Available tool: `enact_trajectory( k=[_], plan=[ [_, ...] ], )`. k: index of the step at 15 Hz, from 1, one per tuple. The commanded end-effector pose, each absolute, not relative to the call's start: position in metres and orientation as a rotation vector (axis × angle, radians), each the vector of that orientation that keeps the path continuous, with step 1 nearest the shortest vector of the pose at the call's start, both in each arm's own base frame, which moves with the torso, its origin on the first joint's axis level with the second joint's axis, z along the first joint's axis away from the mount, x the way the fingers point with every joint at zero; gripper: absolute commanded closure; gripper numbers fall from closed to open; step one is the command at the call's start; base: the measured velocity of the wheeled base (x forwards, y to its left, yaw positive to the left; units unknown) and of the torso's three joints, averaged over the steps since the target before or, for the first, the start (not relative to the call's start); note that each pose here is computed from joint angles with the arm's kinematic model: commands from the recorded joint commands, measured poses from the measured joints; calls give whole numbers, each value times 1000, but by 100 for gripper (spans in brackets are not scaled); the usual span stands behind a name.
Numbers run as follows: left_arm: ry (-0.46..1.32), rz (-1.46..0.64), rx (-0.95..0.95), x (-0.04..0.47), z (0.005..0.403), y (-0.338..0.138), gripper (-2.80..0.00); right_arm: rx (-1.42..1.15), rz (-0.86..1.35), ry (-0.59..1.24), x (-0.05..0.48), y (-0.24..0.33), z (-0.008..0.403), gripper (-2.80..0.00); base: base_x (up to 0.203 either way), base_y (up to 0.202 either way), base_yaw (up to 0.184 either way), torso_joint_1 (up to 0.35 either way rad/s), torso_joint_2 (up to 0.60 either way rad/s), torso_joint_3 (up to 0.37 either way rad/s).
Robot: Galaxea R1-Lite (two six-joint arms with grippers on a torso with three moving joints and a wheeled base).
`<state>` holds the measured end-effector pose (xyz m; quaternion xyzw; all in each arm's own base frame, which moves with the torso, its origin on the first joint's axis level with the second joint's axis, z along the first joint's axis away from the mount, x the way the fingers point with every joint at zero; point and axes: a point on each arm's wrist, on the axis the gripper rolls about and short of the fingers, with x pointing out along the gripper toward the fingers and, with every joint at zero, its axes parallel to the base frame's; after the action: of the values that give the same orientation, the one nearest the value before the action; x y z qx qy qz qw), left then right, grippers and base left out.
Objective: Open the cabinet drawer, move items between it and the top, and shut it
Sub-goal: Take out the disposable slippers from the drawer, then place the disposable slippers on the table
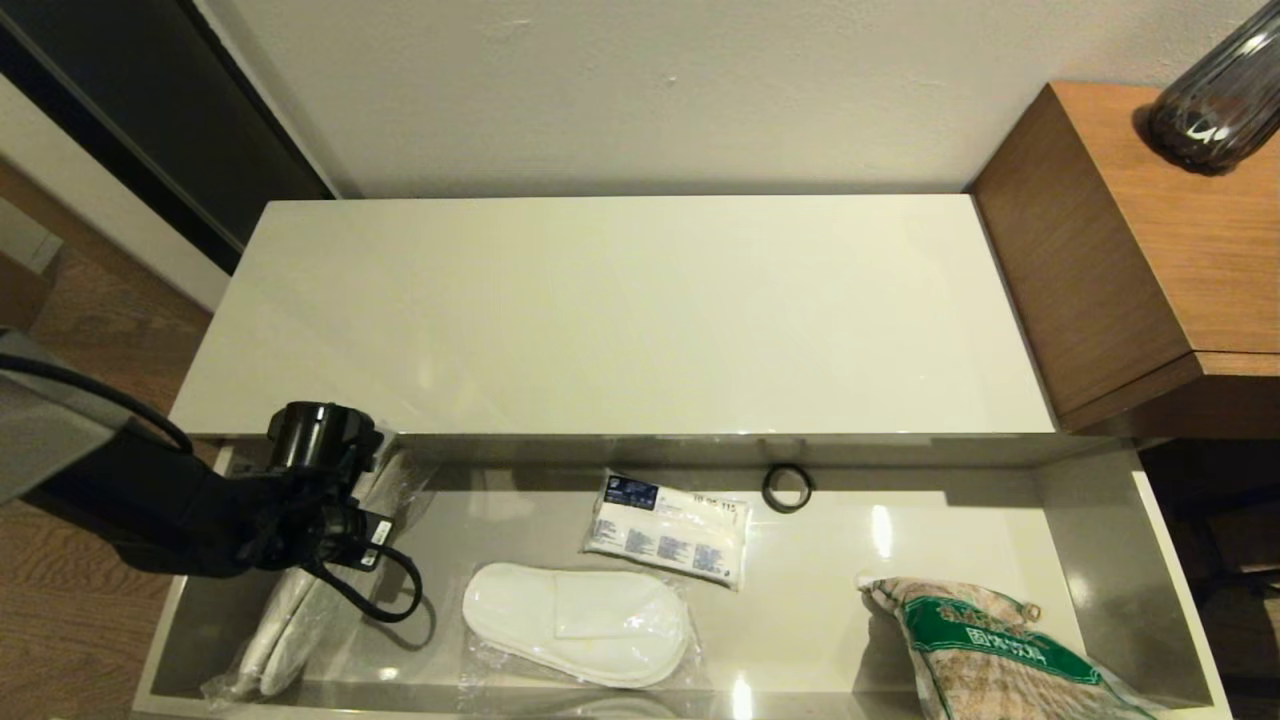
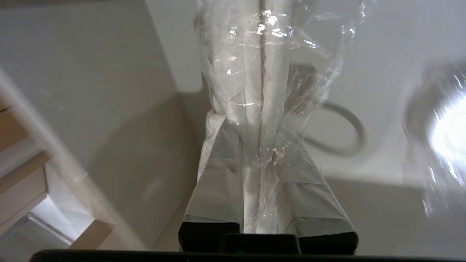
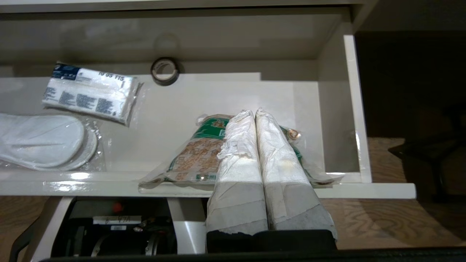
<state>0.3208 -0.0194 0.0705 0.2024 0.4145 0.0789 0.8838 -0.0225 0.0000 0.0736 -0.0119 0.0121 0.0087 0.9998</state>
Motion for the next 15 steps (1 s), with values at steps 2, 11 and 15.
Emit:
enact_trajectory(
  k=[2,11,15],
  plan=[
    [847,127,400,293,117,-18,0,-25,19,26,-22,0,74,0,0,0,0,0,0,0],
    [779,1,343,246,221,-43,0,-23,19,26,-22,0,74,0,0,0,0,0,0,0],
    [677,-50,309,242,293,-56,0,-25,19,26,-22,0,74,0,0,0,0,0,0,0]
  ],
)
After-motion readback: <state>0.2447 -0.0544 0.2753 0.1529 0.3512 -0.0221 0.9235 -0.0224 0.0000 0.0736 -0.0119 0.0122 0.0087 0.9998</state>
